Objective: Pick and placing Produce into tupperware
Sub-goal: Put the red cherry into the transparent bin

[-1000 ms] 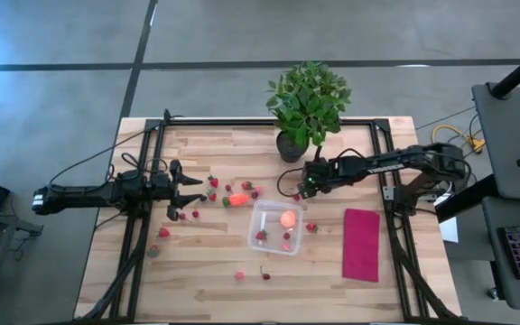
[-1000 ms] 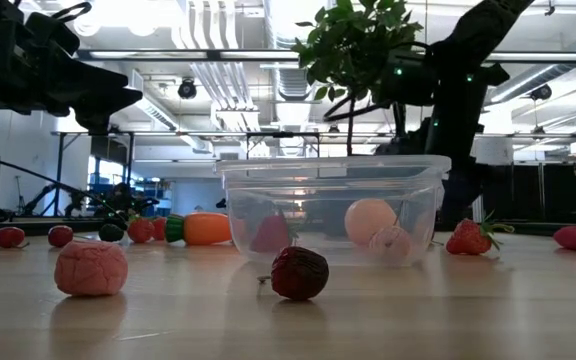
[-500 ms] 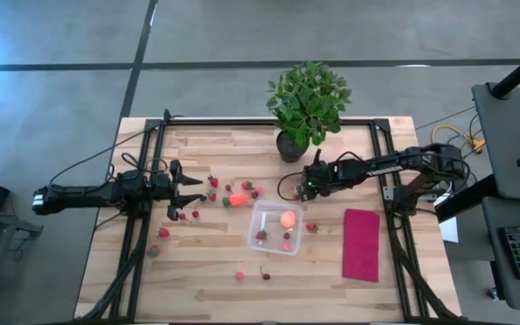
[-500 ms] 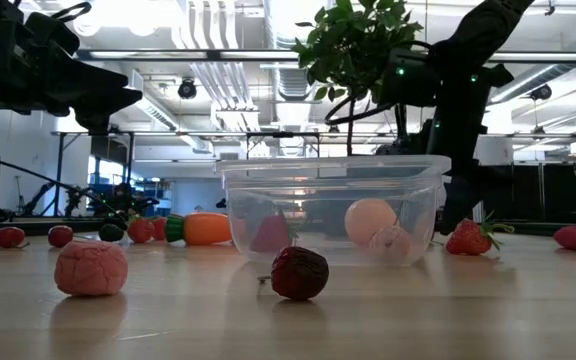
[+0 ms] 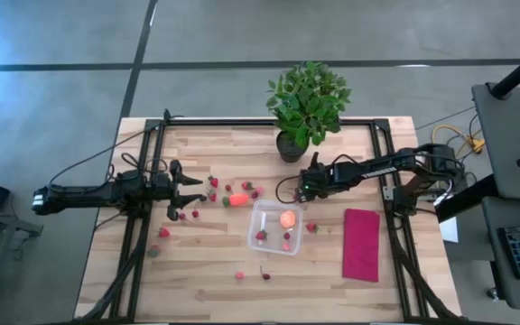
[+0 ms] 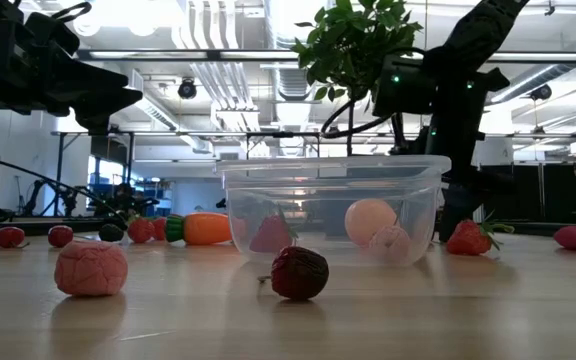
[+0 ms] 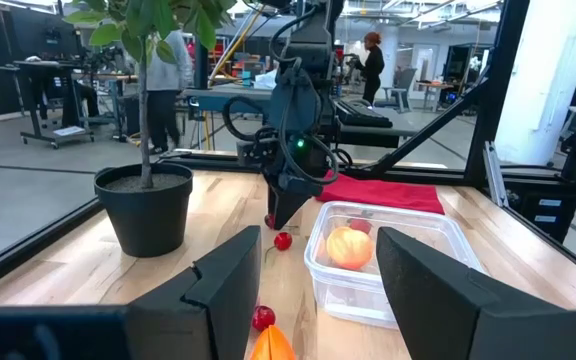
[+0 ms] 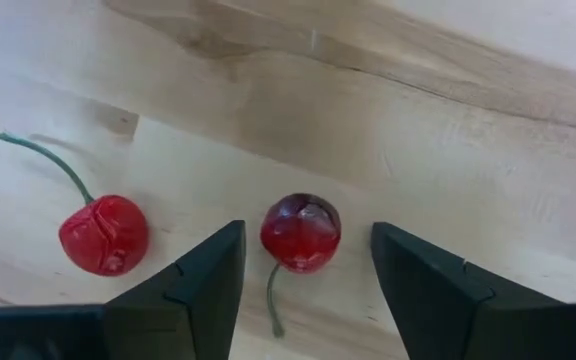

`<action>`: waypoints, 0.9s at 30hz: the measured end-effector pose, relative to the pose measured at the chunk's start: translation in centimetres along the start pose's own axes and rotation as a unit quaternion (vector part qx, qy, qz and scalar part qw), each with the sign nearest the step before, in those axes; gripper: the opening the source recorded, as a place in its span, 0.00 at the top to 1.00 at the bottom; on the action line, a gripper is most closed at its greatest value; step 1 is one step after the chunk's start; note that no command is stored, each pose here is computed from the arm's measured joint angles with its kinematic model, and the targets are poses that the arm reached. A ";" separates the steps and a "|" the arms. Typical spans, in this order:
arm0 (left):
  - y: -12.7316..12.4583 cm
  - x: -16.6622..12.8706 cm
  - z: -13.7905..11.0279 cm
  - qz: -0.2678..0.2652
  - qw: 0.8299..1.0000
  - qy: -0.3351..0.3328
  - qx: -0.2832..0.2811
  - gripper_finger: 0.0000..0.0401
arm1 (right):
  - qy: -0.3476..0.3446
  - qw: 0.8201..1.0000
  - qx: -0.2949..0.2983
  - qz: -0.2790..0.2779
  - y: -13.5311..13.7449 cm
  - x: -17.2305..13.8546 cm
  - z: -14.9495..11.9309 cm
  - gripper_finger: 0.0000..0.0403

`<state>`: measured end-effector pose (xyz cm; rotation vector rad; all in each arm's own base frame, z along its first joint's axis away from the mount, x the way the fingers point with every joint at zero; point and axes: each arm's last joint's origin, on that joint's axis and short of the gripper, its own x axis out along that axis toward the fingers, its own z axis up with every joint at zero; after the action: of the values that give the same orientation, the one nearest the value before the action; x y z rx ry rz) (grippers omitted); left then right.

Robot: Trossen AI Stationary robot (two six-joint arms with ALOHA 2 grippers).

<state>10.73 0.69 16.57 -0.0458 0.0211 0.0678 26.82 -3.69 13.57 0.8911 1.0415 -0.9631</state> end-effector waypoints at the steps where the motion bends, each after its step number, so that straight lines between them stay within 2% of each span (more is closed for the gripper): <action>1: 0.0 0.0 0.0 0.000 1.000 0.000 0.000 0.53 | -0.005 1.000 0.001 0.003 0.1 -0.1 0.1 0.48; 3: 0.0 0.0 0.0 0.000 1.000 0.000 0.000 0.53 | -0.018 1.000 -0.002 0.020 0.7 -0.3 0.5 0.48; 8: 0.0 0.0 0.0 0.000 1.000 0.000 0.000 0.53 | -0.007 1.000 -0.011 0.011 0.7 0.1 0.4 0.50; 23: 0.0 0.0 0.0 0.000 1.000 0.000 0.000 0.53 | 0.000 1.000 -0.028 0.000 0.6 0.2 0.1 0.71; 27: 0.0 0.0 0.0 0.000 1.000 0.000 0.000 0.53 | 0.014 0.999 -0.040 0.018 0.8 -0.4 0.2 0.76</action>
<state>10.73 0.68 16.57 -0.0458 0.0208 0.0673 27.53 -3.48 14.14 0.8570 1.0777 -0.8740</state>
